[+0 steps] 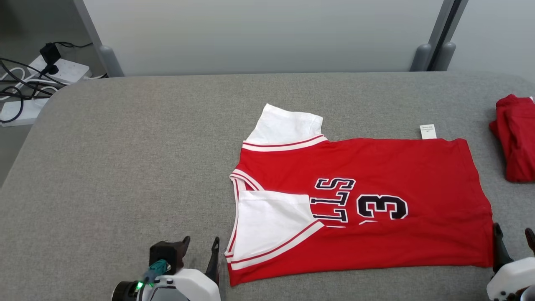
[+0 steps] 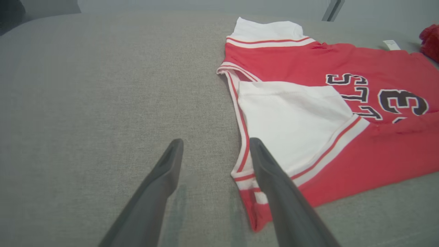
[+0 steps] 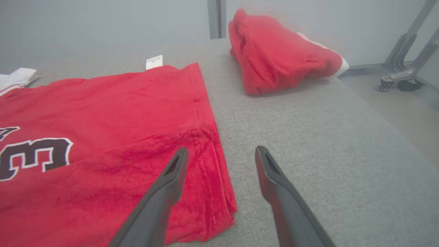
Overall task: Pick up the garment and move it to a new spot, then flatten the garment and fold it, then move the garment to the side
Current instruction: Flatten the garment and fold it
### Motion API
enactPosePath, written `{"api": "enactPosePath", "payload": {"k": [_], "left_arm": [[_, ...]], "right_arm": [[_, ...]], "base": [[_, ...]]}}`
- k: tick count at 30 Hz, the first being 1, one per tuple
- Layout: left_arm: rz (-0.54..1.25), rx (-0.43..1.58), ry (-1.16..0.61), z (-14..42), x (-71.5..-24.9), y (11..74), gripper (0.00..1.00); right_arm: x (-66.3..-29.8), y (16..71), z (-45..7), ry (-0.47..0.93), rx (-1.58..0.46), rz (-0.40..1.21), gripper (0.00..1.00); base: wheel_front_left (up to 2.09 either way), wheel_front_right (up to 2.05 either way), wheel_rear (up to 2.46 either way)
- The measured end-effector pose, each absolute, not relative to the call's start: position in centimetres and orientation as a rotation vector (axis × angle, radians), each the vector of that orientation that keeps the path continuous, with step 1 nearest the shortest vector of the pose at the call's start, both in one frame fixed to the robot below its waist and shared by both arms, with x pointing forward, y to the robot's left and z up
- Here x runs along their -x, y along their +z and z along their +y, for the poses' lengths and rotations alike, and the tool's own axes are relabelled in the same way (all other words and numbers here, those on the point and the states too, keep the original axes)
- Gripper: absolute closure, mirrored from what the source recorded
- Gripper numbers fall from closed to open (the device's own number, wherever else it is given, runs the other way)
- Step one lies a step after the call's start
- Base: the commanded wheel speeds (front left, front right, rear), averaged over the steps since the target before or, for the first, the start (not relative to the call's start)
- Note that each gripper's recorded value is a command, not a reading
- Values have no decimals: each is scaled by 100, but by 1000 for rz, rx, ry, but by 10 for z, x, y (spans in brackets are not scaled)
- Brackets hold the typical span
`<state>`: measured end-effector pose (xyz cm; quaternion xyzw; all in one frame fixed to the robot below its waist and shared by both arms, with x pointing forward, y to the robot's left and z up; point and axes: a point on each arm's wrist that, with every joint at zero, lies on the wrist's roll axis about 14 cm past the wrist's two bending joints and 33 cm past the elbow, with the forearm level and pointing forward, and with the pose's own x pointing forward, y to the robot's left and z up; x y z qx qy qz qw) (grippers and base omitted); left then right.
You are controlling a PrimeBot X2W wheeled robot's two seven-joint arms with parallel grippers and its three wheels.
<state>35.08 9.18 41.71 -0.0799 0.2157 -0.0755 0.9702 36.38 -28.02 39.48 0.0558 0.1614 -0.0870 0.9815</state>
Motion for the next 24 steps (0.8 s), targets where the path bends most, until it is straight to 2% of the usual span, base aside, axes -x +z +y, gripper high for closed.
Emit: {"api": "enactPosePath", "payload": {"k": [4,15,24], "left_arm": [[333,185,-95,106,-354,434,0],[23,233,-51,122,-364,505,0],[-20,238,-75,121,-357,512,0]], "right_arm": [[-379,430,-269,-136,-97,202,0],[-379,504,-211,38,-69,-50,0],[-364,507,-201,72,-94,-67,0]], "base": [[0,0,0],[0,0,0],[0,0,0]]}}
